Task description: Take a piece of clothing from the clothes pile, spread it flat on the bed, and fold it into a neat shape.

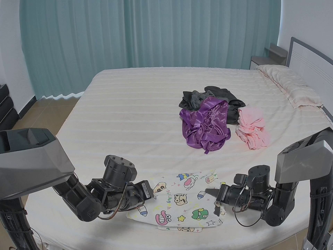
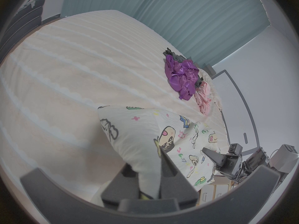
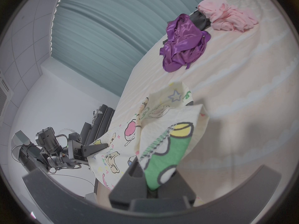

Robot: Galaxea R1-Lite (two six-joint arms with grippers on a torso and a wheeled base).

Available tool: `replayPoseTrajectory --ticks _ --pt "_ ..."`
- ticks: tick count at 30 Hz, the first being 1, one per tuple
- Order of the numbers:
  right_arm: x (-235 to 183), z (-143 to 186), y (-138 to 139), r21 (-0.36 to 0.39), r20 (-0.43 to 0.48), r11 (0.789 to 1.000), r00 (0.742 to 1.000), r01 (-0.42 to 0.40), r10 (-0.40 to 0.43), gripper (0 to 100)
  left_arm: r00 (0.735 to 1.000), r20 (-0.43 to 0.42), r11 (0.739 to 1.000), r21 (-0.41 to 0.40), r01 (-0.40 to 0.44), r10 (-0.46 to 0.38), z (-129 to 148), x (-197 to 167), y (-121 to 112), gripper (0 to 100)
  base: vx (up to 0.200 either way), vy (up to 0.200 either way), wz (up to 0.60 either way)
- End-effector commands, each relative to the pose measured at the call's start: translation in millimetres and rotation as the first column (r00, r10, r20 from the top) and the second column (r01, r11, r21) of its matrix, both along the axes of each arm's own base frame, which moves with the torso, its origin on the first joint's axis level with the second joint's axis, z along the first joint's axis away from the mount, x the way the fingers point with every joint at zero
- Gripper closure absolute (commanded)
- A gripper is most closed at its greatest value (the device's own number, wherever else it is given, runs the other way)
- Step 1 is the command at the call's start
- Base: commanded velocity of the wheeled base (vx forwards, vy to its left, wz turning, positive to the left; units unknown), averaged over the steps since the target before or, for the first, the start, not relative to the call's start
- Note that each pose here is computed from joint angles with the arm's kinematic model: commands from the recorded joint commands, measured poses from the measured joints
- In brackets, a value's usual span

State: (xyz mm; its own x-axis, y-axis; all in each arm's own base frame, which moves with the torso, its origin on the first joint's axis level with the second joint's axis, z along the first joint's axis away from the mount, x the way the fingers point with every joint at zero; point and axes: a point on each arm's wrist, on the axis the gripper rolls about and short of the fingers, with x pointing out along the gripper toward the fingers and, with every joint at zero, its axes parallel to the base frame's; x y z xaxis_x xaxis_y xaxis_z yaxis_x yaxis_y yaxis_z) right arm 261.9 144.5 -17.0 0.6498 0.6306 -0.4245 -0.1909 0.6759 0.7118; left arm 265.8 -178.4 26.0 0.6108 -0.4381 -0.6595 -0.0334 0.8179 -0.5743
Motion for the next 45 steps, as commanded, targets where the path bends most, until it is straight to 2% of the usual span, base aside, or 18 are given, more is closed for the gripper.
replayPoseTrajectory --ticks 1,22,45 --pt "0 0 0 0.0 0.0 1.0 1.0 0.0 0.0 100 1.0 0.001 1.0 -0.001 -0.001 0.001 0 1 0 100 0.0 -0.2 0.0" --pt "5 -5 -7 -0.007 -0.011 1.0 1.0 0.029 -0.029 100 1.0 -0.024 1.0 0.018 -0.01 0.011 -13 6 -1 100 0.0 -0.2 0.0" --pt "8 -31 -15 -0.081 -0.044 0.996 0.998 0.029 -0.032 100 0.996 -0.081 0.998 0.061 -0.019 0.024 -36 6 4 100 0.0 0.0 0.0"
